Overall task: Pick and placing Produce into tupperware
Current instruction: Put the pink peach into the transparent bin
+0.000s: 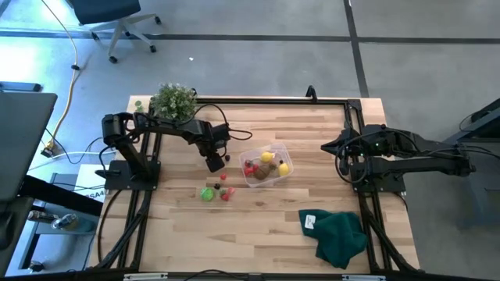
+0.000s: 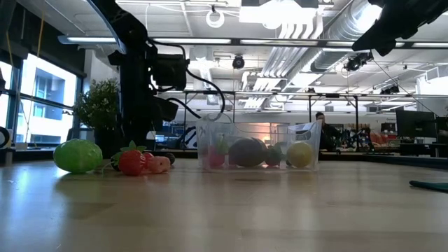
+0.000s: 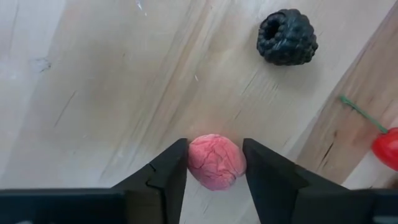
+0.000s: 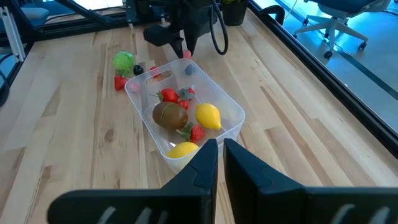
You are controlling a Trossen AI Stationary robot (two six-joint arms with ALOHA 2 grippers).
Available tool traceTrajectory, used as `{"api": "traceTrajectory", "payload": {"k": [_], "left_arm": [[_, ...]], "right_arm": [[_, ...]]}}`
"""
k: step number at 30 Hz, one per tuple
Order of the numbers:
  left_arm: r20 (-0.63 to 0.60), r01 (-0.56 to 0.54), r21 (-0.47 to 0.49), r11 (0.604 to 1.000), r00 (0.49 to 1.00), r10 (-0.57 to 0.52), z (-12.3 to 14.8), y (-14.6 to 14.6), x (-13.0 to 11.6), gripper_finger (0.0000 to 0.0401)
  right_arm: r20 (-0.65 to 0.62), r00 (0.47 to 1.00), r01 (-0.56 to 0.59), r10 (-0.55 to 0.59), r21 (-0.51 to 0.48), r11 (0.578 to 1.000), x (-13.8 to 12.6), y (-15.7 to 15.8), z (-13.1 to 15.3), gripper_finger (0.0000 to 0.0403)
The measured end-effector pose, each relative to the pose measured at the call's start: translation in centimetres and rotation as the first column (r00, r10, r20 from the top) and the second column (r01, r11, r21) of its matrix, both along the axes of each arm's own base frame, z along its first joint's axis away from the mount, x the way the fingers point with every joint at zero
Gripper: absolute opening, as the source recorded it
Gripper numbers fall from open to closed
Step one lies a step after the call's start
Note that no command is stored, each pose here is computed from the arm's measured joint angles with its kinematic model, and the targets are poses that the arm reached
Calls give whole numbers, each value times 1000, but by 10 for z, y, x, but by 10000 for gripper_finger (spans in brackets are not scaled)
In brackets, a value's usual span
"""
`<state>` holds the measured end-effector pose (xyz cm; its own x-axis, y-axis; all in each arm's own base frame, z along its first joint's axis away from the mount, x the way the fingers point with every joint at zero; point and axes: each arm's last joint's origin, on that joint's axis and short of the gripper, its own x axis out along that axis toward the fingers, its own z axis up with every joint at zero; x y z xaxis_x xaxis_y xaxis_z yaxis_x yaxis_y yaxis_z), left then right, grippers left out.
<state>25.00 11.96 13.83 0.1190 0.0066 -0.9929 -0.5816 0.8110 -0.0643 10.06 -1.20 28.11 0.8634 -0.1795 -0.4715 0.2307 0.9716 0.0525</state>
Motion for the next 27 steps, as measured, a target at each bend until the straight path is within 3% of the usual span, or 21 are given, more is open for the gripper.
{"api": "traceTrajectory", "payload": {"k": [18,27], "left_arm": [[22,44,-21,999,999,-44,0,-1,1,120],[140,52,24,998,989,-55,25,-2,0,120]], "right_arm": [[0,1000,0,0,0,1000,0,0,0,19],[0,1000,0,0,-1,1000,0,0,0,19]]}}
